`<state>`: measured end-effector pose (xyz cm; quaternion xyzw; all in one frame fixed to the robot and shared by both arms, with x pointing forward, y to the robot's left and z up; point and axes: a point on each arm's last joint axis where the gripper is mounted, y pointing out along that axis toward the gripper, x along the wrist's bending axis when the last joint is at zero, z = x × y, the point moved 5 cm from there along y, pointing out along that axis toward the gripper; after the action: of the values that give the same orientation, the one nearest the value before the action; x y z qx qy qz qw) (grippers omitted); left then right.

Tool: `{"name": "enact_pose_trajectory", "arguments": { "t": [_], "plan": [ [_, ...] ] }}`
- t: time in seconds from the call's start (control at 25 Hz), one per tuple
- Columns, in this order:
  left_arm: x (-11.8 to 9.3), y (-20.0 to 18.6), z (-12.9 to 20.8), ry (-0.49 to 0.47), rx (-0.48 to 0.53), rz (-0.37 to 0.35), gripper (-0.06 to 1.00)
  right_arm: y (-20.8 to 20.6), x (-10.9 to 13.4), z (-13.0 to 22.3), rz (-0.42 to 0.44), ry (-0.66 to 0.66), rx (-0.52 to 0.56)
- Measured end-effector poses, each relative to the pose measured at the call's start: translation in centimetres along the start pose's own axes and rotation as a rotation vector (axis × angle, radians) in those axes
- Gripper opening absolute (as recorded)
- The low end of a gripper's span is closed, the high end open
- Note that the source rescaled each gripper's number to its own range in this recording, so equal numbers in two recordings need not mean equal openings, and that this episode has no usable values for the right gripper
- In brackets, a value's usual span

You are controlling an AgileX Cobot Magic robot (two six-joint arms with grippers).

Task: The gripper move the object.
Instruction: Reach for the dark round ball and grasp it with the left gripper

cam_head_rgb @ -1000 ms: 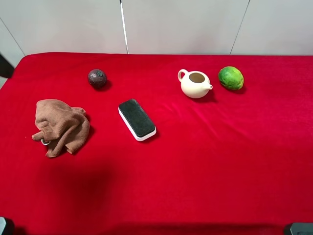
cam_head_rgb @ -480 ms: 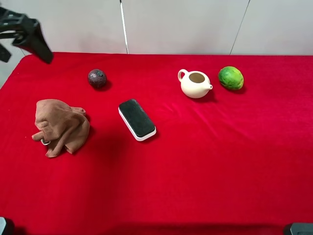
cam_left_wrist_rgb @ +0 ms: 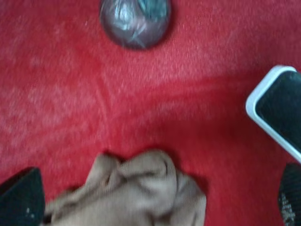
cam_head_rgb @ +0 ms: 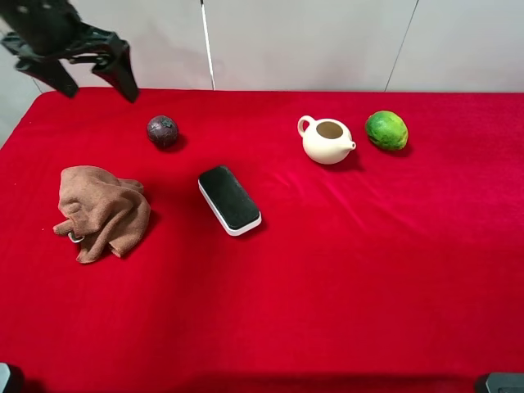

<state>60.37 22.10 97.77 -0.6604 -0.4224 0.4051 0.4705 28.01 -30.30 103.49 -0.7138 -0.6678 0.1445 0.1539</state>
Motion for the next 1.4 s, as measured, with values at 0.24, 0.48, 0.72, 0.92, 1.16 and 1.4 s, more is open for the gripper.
{"name": "enact_pose_trajectory", "arguments": {
  "t": [0.24, 0.48, 0.72, 0.92, 1.16, 1.4],
  "plan": [
    [0.5, 3.0, -2.5, 0.006, 0.029, 0.004, 1.00, 0.0, 0.0, 0.0, 0.000, 0.000, 0.000],
    [1.1, 6.2, -3.6, 0.002, 0.074, 0.009, 1.00, 0.0, 0.0, 0.0, 0.000, 0.000, 0.000],
    [0.8, 9.2, -4.0, 0.016, 0.101, 0.009, 1.00, 0.0, 0.0, 0.0, 0.000, 0.000, 0.000],
    [0.9, 11.3, -4.7, 0.041, 0.109, -0.008, 1.00, 0.0, 0.0, 0.0, 0.000, 0.000, 0.000],
    [0.7, 13.5, -5.4, 0.069, 0.090, -0.018, 1.00, 0.0, 0.0, 0.0, 0.000, 0.000, 0.000],
    [1.0, 15.5, -5.6, 0.085, 0.080, -0.023, 1.00, 0.0, 0.0, 0.0, 0.000, 0.000, 0.000]
  ]
}}
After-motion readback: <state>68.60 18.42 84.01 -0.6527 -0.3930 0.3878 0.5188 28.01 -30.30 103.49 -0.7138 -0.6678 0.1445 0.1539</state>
